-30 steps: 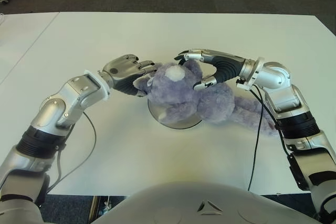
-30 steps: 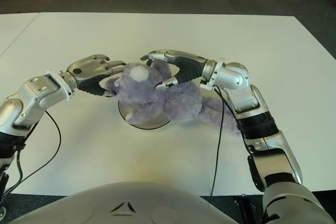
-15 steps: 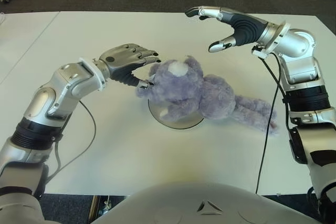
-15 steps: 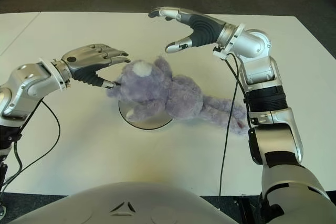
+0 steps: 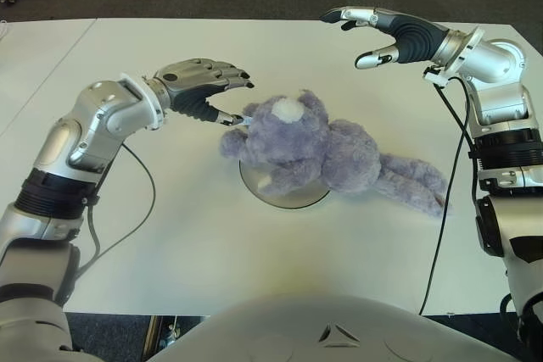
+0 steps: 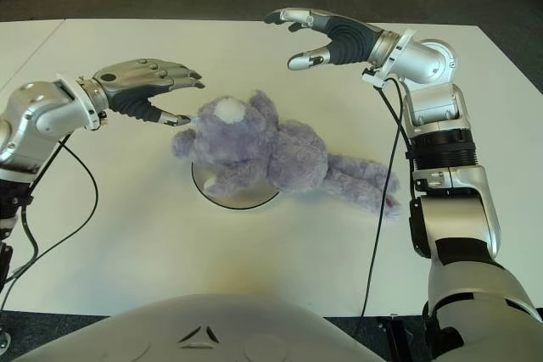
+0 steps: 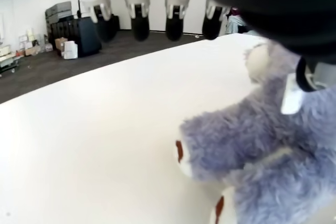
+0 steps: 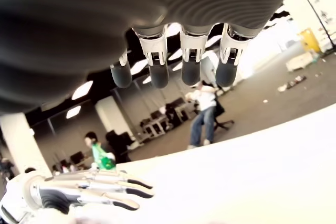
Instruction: Put the doll into the plate.
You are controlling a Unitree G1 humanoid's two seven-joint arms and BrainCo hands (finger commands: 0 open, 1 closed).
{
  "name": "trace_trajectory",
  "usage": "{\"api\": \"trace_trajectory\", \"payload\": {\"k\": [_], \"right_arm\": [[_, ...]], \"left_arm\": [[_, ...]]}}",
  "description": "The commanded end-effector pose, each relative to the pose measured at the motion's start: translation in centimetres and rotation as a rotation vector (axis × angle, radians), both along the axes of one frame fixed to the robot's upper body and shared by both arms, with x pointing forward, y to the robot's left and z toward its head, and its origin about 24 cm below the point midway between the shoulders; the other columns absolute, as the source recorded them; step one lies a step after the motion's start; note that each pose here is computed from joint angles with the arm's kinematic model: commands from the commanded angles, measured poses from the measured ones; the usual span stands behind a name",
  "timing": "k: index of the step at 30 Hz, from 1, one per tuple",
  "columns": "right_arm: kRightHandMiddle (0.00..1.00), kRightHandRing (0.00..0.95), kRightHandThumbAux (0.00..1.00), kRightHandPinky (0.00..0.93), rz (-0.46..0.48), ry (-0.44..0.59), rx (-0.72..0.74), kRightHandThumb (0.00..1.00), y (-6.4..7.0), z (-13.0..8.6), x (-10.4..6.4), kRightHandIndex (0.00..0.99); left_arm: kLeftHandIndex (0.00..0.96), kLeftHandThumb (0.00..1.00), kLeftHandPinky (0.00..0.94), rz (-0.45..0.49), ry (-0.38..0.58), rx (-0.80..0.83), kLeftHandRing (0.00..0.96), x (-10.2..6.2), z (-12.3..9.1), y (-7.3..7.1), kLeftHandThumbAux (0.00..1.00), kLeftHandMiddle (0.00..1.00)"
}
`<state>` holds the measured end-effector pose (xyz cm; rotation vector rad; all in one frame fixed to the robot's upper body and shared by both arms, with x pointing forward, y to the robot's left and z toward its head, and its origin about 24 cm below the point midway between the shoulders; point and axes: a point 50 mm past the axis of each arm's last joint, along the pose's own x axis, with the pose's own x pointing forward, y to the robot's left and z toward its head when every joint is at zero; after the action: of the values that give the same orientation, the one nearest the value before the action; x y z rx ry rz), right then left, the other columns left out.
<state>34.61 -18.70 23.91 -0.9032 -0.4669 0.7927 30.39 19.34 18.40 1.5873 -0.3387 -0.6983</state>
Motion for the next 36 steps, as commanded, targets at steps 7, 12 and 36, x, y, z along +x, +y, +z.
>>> {"api": "trace_trajectory", "payload": {"k": [7,12,36], "right_arm": [[0.0,0.0,0.287,0.0,-0.162,-0.047,0.116,0.081,-3.0,2.4,1.8,0.0],[0.0,0.0,0.304,0.0,-0.194,-0.05,0.17,0.058,-3.9,2.9,1.9,0.0],[0.0,0.0,0.356,0.0,-0.224,-0.034,0.247,0.025,-6.4,3.6,1.4,0.0]], "left_arm": [[0.0,0.431,0.0,0.108,-0.024,-0.095,0.0,1.3,3.8,3.2,0.239,0.0],[0.0,0.453,0.0,0.152,-0.025,-0.111,0.0,1.6,5.7,3.7,0.257,0.0],[0.0,0.455,0.0,0.17,-0.024,-0.118,0.0,1.5,6.5,3.9,0.271,0.0]]}}
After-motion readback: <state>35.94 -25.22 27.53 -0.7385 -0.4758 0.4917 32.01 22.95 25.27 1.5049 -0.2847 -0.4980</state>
